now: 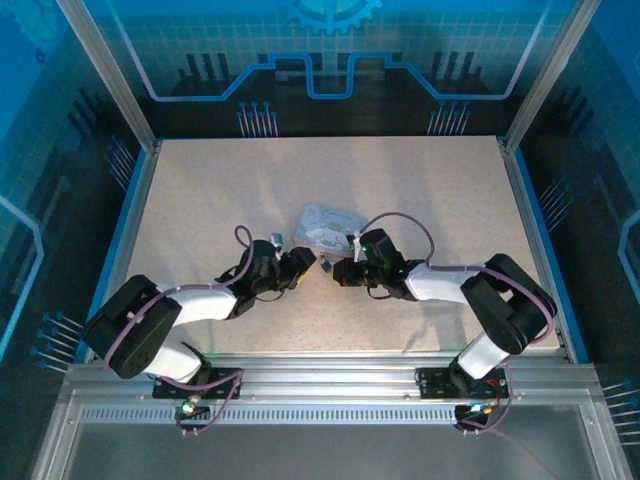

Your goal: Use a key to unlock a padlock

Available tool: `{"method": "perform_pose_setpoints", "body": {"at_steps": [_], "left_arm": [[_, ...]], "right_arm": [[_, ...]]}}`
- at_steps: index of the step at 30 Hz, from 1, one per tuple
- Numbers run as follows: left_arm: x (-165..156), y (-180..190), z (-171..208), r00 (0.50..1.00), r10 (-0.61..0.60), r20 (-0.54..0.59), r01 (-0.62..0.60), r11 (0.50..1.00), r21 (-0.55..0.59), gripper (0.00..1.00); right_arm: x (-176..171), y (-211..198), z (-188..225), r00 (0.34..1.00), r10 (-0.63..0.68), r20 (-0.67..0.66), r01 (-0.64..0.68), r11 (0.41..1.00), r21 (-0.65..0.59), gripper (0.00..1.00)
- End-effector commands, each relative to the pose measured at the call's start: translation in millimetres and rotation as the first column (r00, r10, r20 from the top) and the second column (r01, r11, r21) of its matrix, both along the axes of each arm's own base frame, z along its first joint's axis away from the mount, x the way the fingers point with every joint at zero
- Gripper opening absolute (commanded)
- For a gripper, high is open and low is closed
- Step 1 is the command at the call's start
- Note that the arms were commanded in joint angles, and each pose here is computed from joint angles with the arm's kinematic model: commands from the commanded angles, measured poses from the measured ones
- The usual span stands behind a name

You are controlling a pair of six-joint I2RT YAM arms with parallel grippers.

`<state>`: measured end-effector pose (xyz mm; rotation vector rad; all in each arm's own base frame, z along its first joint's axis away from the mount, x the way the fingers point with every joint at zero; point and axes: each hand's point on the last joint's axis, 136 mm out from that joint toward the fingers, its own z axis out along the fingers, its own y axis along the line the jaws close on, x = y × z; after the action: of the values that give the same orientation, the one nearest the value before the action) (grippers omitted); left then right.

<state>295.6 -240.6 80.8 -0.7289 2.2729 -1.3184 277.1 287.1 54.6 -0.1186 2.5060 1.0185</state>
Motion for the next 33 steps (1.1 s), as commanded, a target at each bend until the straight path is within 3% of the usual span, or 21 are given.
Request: {"method": "perform_pose_setpoints", "body": {"at_steps": [1, 21, 33], "left_arm": [[3, -5, -2, 1.0, 0.023, 0.002, -0.023, 0.999, -0.033, 0.54], [12, -25, -22, 0.999, 0.047, -0.021, -0.049, 0.995, -0.083, 0.49], [14, -31, -32, 0.998, 0.052, -0.038, -0.056, 0.991, -0.122, 0.37]], "right_arm": [[-2, 5, -1, 0.997, -0.012, -0.076, 0.014, 1.0, 0.016, 0.0], [-2, 6, 1, 0.996, -0.016, -0.085, 0.018, 1.0, 0.015, 0.0], [0, 8, 3, 0.996, -0.017, -0.088, 0.019, 1.0, 0.023, 0.0]]}}
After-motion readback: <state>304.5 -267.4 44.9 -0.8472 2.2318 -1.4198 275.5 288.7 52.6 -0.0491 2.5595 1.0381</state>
